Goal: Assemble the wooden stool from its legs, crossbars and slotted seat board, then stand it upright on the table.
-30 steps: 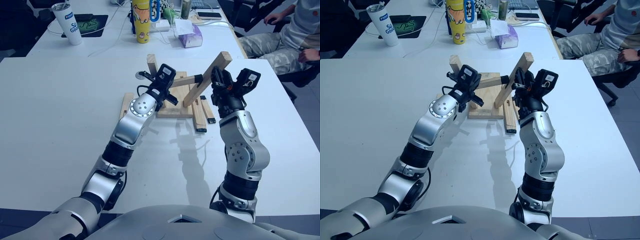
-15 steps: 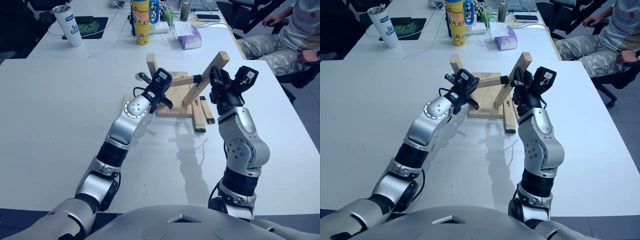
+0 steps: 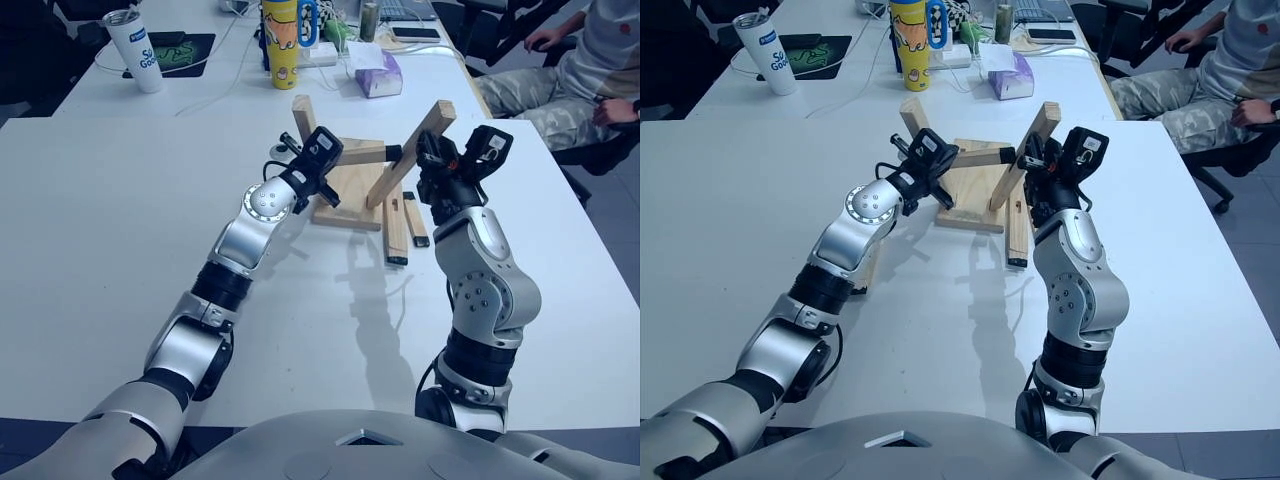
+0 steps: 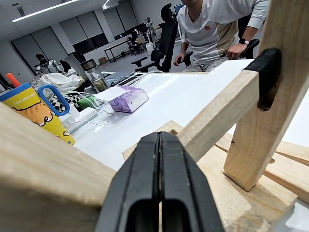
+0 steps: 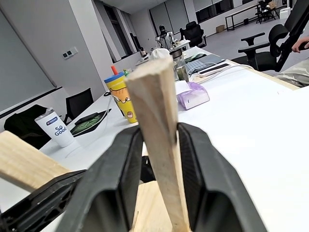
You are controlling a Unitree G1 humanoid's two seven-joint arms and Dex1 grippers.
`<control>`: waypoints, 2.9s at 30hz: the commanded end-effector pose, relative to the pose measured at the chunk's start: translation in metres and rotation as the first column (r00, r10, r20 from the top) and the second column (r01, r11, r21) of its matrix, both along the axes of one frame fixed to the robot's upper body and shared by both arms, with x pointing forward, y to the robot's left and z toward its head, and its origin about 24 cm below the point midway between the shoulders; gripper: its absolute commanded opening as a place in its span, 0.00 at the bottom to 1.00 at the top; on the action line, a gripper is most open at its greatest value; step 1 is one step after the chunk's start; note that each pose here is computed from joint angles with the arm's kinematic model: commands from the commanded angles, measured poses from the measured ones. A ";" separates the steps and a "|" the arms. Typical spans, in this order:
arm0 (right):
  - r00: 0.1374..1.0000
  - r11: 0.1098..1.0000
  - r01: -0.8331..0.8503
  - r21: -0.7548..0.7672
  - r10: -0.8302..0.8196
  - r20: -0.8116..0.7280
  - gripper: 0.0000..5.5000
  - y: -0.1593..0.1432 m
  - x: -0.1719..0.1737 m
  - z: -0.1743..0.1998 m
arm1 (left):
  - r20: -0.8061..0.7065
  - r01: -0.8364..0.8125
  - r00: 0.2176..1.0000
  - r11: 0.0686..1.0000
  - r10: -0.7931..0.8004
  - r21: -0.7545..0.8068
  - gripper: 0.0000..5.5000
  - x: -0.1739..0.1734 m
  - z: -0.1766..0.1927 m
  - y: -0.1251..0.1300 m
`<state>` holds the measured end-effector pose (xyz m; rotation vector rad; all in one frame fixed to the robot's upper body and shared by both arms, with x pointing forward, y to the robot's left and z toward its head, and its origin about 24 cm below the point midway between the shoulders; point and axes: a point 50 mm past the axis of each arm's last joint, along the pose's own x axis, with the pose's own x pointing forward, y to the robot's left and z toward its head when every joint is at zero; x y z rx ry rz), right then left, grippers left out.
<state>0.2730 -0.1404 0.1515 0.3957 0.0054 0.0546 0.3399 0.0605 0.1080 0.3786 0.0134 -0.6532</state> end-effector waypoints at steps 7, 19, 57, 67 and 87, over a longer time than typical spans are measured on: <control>0.997 0.999 -0.043 -0.008 0.043 -0.061 0.19 0.014 0.002 0.003 | -0.185 -0.260 0.942 0.958 0.280 0.125 0.00 -0.005 -0.058 0.058; 0.996 0.999 -0.030 -0.037 0.027 -0.081 0.19 0.018 0.009 0.011 | -0.041 -0.256 0.967 0.965 0.253 -0.065 0.00 -0.005 -0.016 0.034; 0.998 0.997 -0.038 -0.072 0.033 -0.060 0.18 0.025 0.013 0.014 | -0.203 -0.049 0.969 0.918 0.138 0.393 0.00 0.004 -0.048 0.045; 0.997 0.996 -0.045 -0.077 0.040 -0.062 0.18 0.024 0.013 0.013 | 0.288 -0.132 0.943 0.983 0.164 -0.129 0.00 0.018 0.055 0.013; 0.996 0.995 -0.054 -0.087 0.048 -0.078 0.18 0.023 0.014 0.011 | -0.044 -0.100 0.992 0.937 0.121 0.334 0.00 0.015 -0.033 0.037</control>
